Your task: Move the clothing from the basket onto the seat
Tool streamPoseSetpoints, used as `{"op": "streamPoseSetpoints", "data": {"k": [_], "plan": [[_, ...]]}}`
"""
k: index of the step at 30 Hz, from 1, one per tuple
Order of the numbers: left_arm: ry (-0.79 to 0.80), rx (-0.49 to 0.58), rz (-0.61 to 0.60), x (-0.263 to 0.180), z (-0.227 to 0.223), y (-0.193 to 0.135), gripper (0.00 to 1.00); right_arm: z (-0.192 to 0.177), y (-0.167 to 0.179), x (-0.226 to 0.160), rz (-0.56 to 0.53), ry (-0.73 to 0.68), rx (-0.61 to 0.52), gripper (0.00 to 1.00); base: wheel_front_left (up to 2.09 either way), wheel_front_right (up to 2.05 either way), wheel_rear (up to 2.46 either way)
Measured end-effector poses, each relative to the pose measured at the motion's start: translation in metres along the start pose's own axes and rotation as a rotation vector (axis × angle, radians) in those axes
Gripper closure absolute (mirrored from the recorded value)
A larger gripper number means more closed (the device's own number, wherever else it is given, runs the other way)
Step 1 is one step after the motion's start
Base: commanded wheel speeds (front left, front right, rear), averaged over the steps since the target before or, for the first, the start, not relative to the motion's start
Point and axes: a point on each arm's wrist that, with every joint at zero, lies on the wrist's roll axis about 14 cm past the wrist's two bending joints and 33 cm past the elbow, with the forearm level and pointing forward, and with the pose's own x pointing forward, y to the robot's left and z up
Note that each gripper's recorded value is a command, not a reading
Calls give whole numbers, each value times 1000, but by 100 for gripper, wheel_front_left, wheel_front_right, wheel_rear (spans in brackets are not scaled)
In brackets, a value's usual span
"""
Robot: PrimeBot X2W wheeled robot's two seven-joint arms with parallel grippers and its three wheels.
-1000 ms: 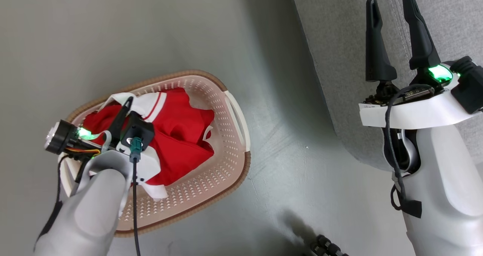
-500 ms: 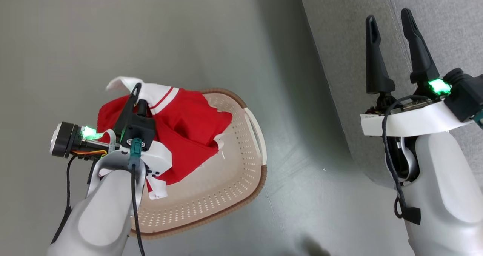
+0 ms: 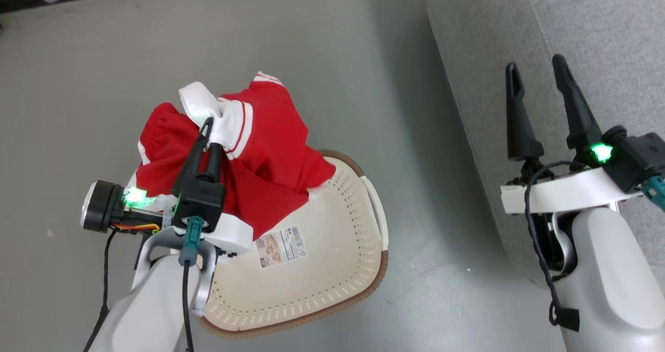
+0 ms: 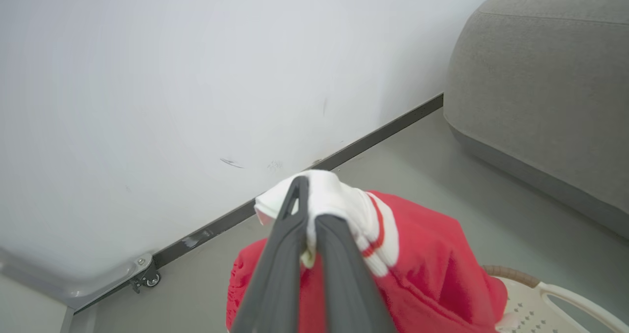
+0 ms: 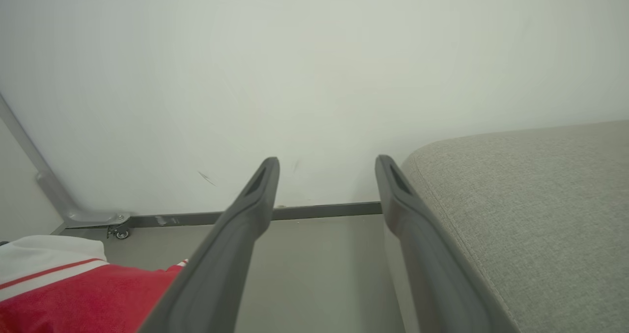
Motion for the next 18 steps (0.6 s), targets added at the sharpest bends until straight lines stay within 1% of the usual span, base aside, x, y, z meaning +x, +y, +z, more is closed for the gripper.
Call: {"op": "streamPoseSetpoints", "data": {"k": [8,18], "plan": [[-100,1,26,-14,43,11,100,6,6,-13,10,-7,13,0,0,0,0],[-238,22,20,-28,98,19,100,15,6,-33,3,-18,16,0,0,0,0]]}}
